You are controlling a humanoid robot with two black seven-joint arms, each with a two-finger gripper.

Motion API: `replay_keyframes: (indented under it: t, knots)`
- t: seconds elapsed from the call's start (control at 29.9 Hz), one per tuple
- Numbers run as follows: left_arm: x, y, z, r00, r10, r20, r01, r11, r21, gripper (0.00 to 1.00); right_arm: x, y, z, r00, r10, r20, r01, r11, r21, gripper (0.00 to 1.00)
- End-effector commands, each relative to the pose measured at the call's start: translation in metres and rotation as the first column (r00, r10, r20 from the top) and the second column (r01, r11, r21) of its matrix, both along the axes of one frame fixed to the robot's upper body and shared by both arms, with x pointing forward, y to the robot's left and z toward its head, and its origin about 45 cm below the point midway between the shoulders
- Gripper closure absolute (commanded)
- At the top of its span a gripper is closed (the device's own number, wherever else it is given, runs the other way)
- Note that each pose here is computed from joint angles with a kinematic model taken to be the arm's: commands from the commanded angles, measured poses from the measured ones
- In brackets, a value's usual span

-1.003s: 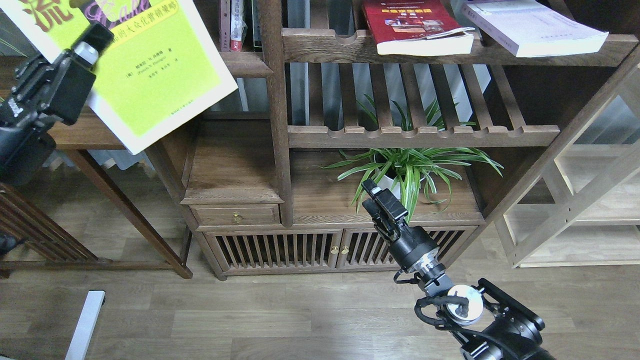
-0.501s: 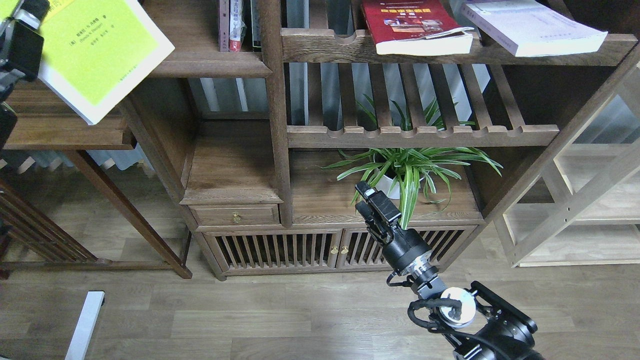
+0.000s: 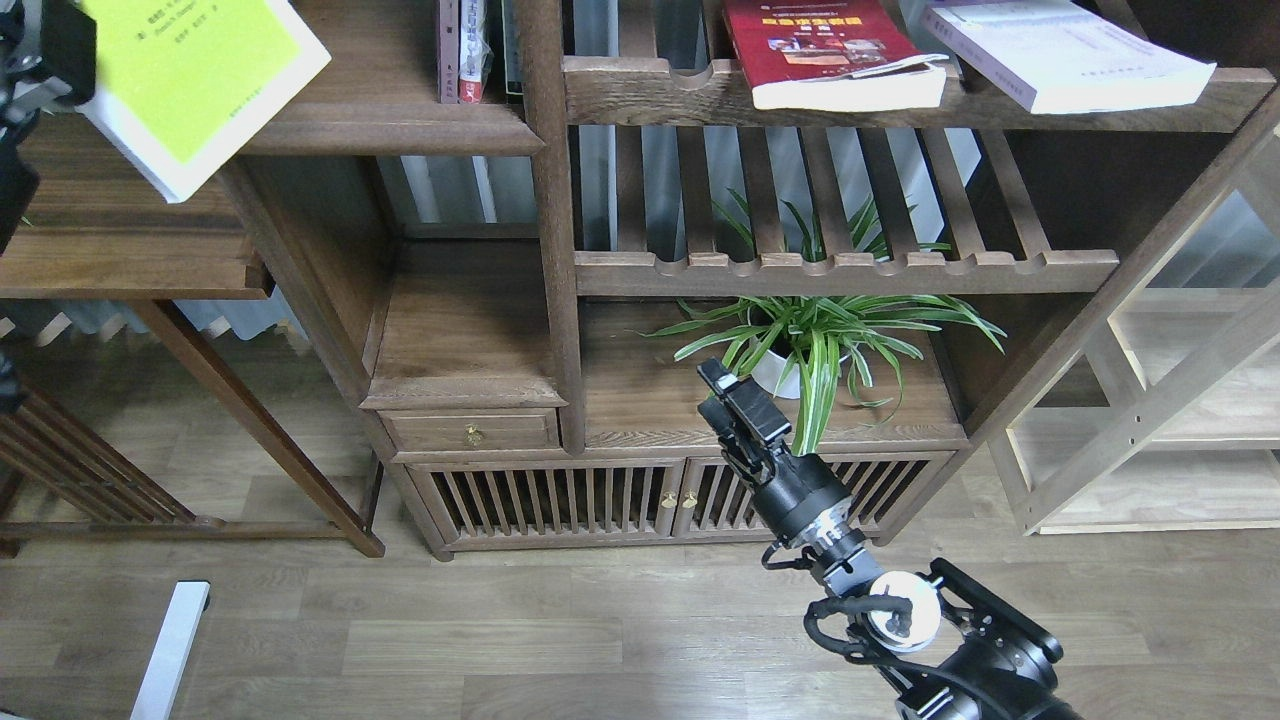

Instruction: Organize books on shelf

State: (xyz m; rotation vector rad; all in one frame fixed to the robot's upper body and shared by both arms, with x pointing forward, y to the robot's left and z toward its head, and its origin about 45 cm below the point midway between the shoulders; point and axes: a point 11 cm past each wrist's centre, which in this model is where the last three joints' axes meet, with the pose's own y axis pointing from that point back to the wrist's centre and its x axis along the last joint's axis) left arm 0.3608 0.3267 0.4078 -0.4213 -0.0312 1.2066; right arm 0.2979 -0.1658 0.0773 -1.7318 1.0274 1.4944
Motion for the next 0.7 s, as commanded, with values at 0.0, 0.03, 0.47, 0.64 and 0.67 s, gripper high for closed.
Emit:
replay_keyframes:
  t: [0.0, 0.03, 0.47, 0.64, 0.67]
  knots:
    - [0.009, -0.003, 0.010, 1.000, -0.003, 0.018, 0.002, 1.000, 0.023, 1.00, -0.001, 0.001, 0.000, 1.000, 0.003, 0.002, -0.003, 1.000, 0.000, 0.13]
    - [0.011, -0.004, 0.013, 1.000, -0.002, 0.023, 0.001, 1.000, 0.028, 1.00, -0.001, 0.000, 0.000, 1.000, 0.003, 0.002, -0.003, 1.000, -0.002, 0.13]
    - [0.045, -0.008, 0.018, 0.999, 0.049, 0.020, -0.051, 0.991, 0.121, 1.00, 0.001, -0.001, 0.002, 1.000, -0.004, 0.006, 0.004, 1.000, 0.000, 0.13]
    - [0.057, -0.011, 0.018, 0.997, 0.072, 0.008, -0.072, 0.988, 0.139, 1.00, 0.003, -0.001, 0.003, 1.000, -0.007, 0.010, 0.007, 1.000, 0.002, 0.13]
    - [0.059, -0.012, 0.020, 0.997, 0.071, 0.010, -0.072, 0.987, 0.142, 1.00, 0.003, -0.002, 0.003, 1.000, -0.008, 0.010, 0.008, 1.000, 0.001, 0.13]
